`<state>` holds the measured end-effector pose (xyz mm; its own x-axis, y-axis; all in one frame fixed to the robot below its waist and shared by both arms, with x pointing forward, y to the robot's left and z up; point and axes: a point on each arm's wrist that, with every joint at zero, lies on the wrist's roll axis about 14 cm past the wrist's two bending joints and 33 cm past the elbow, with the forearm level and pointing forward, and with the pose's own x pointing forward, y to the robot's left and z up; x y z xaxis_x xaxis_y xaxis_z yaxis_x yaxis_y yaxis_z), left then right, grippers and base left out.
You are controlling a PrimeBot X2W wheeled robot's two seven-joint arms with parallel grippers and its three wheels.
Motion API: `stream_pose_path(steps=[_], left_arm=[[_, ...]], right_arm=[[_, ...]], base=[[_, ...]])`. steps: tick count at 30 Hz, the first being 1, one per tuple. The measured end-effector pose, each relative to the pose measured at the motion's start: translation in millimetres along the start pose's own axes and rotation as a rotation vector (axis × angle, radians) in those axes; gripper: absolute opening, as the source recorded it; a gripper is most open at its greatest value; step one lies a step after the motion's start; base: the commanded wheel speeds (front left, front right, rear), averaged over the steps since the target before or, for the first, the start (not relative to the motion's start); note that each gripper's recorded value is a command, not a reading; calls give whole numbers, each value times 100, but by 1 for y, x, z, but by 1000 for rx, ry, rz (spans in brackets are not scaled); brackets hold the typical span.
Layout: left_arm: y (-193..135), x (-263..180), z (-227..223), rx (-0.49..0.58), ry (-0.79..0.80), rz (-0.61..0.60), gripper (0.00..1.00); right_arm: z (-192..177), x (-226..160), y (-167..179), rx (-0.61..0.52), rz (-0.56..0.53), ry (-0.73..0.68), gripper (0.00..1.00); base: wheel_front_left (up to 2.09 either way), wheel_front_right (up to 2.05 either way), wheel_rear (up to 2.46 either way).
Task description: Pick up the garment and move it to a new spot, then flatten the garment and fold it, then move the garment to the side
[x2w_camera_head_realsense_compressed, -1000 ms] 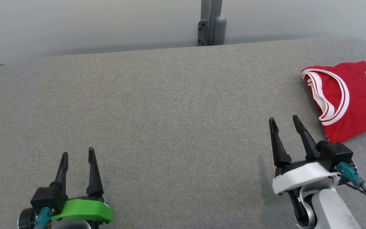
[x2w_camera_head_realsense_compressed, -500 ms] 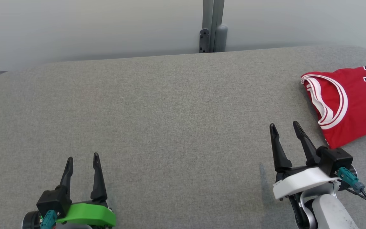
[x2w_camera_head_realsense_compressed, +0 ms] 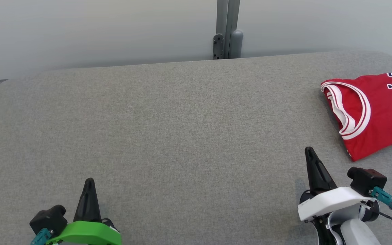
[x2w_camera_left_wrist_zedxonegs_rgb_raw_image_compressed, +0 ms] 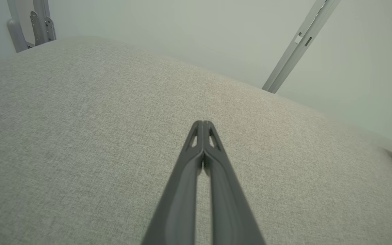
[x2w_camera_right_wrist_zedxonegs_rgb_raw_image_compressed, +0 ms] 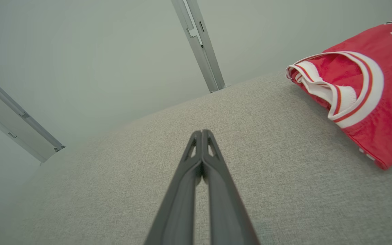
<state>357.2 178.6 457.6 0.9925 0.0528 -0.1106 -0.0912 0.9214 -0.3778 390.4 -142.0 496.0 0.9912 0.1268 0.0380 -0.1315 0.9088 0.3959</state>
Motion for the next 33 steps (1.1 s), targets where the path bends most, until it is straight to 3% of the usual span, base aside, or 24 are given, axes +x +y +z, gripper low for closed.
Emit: stream_pose_path(steps=[33], left_arm=[[9,10,9,-482,35,33,0]], right_arm=[[6,-4,-28,467,-115,1,0]], base=[[0,0,0]])
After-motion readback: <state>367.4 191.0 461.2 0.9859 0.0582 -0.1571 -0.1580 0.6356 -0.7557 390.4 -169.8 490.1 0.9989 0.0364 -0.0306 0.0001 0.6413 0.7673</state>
